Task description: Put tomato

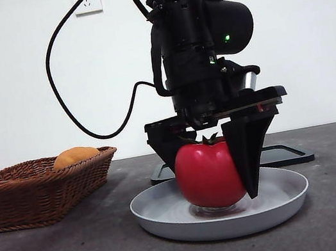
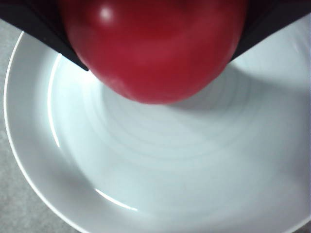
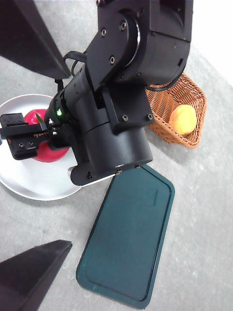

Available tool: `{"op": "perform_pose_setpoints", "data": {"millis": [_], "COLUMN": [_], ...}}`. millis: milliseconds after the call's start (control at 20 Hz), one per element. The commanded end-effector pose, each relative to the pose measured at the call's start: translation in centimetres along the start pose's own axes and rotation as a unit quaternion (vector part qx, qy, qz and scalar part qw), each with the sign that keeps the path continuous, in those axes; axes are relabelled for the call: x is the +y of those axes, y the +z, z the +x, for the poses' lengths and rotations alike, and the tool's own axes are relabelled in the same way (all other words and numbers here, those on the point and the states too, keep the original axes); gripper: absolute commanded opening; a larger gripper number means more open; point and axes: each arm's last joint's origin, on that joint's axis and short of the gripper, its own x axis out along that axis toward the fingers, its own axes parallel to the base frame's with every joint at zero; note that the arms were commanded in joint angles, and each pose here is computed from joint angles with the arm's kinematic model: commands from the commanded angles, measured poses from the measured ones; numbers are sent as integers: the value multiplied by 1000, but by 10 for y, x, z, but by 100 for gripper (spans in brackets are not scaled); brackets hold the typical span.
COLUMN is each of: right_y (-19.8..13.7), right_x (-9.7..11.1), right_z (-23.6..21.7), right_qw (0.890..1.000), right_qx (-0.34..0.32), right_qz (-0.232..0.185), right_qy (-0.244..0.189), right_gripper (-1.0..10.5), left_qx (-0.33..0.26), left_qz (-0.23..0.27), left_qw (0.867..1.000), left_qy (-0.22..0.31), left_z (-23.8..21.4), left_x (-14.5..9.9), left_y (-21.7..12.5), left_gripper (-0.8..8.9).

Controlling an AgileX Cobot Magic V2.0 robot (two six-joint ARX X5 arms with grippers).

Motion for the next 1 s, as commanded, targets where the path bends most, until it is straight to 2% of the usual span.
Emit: {"op": "perform_pose_setpoints", "data": {"millis": [50, 150, 250, 500, 700, 1000], "right_y": [6, 6, 6, 6, 6, 6], "right_x": [2, 2, 2, 2, 2, 2], "right_z": [-2, -2, -2, -2, -2, -2], "right_qw": [1000, 1000, 1000, 1000, 1000, 1000], "right_qx": [-11, -11, -11, -11, -11, -11], "right_qz": [-6, -6, -6, -6, -6, -6], "right_qy": [2, 2, 2, 2, 2, 2], "right_gripper": [712, 712, 712, 712, 712, 712], "left_qx": [5, 1, 2, 10, -16, -68], "left_qz": [2, 7, 19, 18, -4, -13], "left_qw": [1000, 1000, 1000, 1000, 1000, 998], "left_qy": [-2, -2, -2, 1, 3, 5], "left_z": [6, 6, 5, -20, -63, -136], "left_x": [-3, -2, 1, 21, 40, 46], "left_y": [4, 5, 5, 8, 11, -17], "left_gripper": [486, 677, 722, 720, 720, 720]}}
